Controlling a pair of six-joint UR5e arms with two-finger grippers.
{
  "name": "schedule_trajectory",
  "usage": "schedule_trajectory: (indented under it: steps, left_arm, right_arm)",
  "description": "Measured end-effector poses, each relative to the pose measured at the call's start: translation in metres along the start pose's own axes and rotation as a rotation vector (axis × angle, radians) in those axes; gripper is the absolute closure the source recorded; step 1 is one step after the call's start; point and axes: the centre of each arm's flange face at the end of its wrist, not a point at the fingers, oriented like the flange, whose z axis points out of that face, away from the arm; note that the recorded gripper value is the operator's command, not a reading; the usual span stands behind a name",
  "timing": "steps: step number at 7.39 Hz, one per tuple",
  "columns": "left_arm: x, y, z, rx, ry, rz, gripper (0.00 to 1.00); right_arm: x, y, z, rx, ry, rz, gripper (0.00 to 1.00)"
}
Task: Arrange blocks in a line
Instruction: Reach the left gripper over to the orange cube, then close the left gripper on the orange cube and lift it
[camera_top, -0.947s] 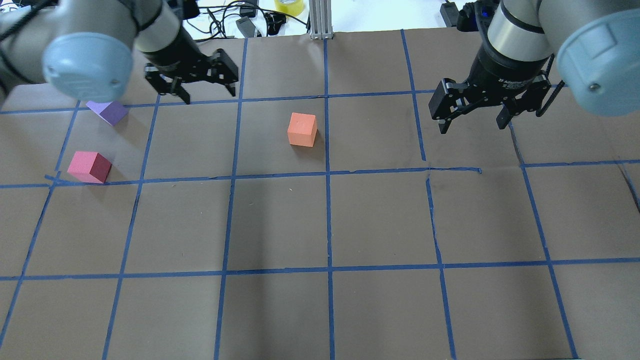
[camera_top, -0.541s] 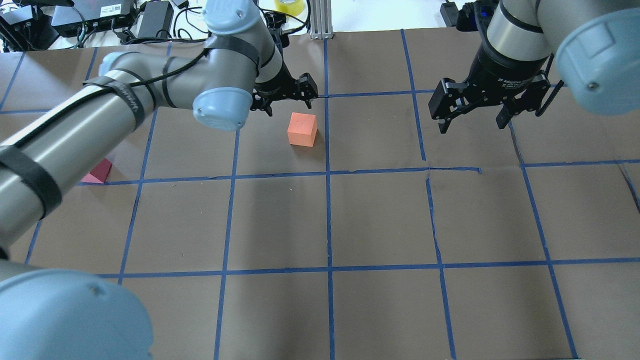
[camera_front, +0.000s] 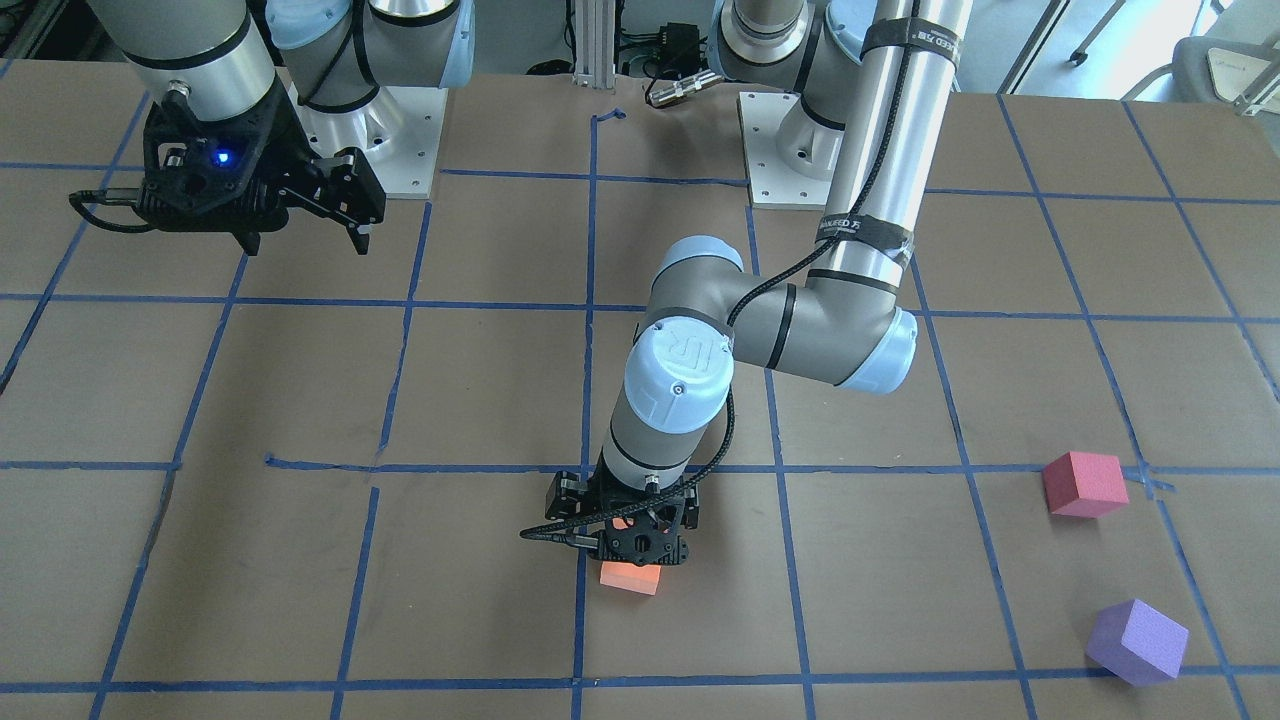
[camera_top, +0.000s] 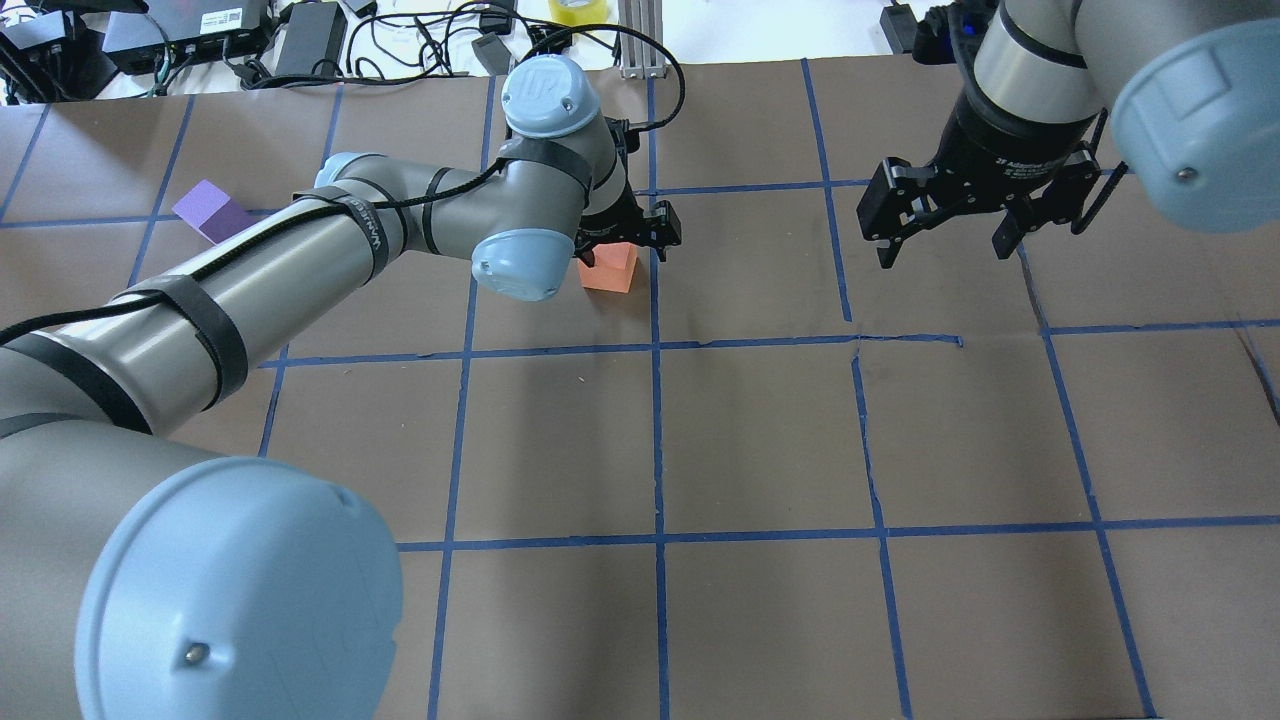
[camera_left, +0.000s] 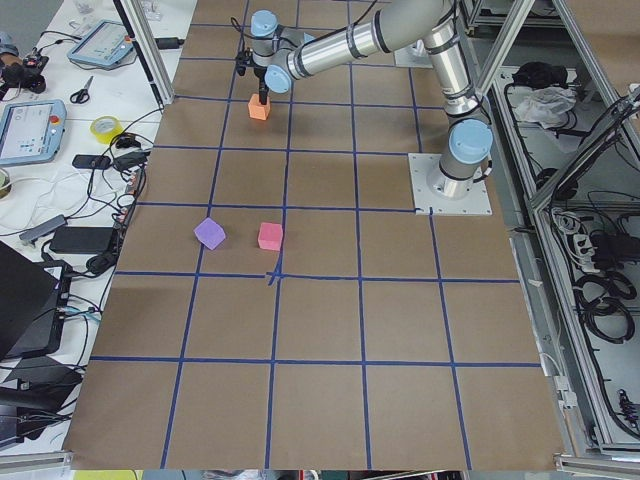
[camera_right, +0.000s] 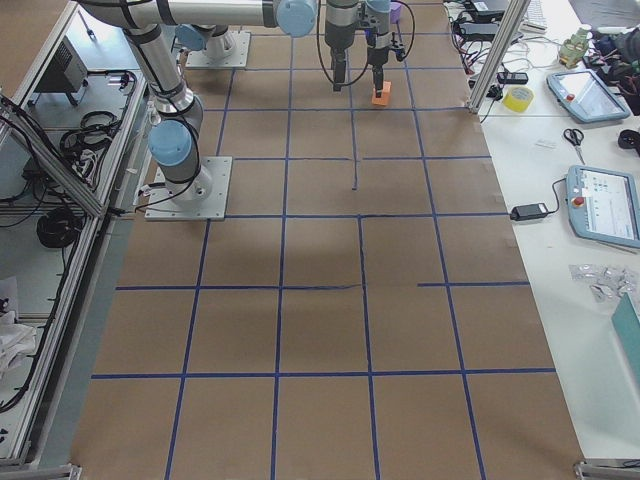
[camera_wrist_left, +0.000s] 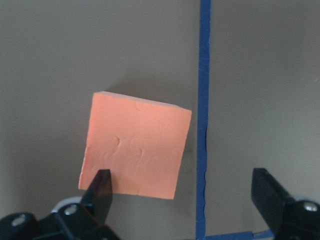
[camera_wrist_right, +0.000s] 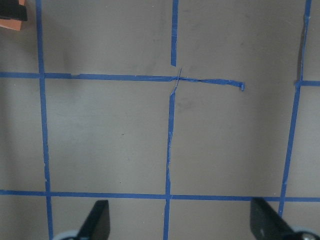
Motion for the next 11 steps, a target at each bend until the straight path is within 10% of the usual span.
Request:
schedule_trajectory:
  steps: [11]
  left_arm:
    - [-0.012, -0.004, -0.007, 0.046, -0.15, 0.116, 0.0]
  right_arm:
    - [0.0, 0.0, 0.001, -0.001, 0.0, 0.0, 0.0]
